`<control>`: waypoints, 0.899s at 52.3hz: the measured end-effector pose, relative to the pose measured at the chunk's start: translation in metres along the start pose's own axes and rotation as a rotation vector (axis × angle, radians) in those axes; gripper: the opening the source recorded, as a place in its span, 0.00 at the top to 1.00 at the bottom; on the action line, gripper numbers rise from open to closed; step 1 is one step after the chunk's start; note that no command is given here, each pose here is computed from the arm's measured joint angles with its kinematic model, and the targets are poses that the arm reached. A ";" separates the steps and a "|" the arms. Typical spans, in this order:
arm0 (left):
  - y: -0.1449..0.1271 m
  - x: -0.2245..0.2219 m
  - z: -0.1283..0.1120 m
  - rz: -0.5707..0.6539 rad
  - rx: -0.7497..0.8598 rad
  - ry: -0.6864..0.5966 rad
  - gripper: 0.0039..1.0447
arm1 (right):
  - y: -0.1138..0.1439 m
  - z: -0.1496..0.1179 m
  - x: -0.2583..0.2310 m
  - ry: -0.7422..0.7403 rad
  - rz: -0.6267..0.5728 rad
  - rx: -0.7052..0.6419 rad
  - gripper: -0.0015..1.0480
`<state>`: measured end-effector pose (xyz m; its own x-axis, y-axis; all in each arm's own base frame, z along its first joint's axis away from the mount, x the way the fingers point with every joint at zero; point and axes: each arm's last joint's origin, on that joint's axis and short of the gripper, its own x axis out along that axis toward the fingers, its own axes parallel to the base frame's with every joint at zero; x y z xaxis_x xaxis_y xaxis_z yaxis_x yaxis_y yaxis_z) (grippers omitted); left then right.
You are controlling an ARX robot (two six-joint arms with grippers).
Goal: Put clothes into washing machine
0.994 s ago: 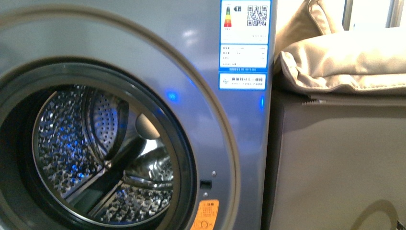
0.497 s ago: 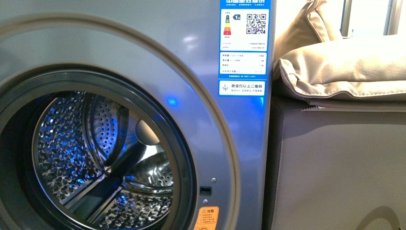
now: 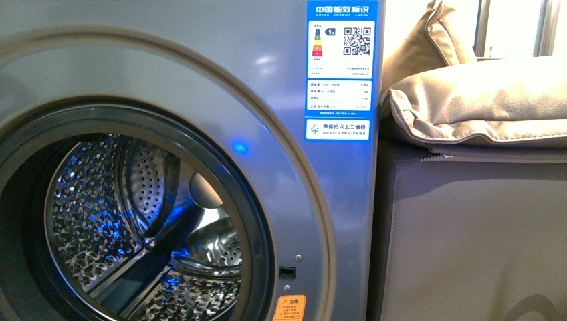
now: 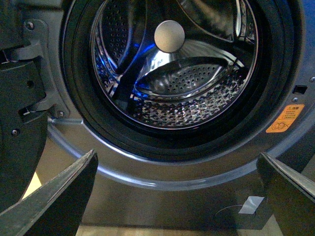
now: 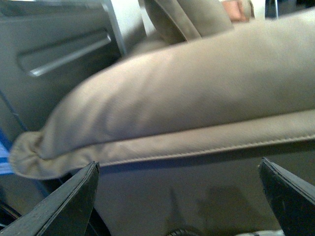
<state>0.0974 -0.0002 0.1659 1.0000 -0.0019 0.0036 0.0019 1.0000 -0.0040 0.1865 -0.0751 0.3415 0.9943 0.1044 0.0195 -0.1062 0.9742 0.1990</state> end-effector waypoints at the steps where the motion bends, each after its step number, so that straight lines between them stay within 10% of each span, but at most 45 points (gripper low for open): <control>1: 0.000 0.000 0.000 0.000 0.000 0.000 0.06 | -0.004 0.001 0.006 0.036 -0.011 -0.006 0.07; 18: 0.000 0.000 0.000 0.000 0.000 0.000 0.06 | -0.066 -0.077 0.059 0.587 -0.198 -0.111 0.07; 47: 0.000 0.000 0.000 0.000 0.000 0.000 0.06 | -0.147 -0.249 0.095 0.900 -0.295 0.004 0.07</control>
<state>0.0974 -0.0002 0.1659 1.0000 -0.0019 0.0036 0.0019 1.0000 -0.0040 0.2959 -0.1587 0.0702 0.6059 -0.0291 -0.7950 0.1506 0.9855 0.0787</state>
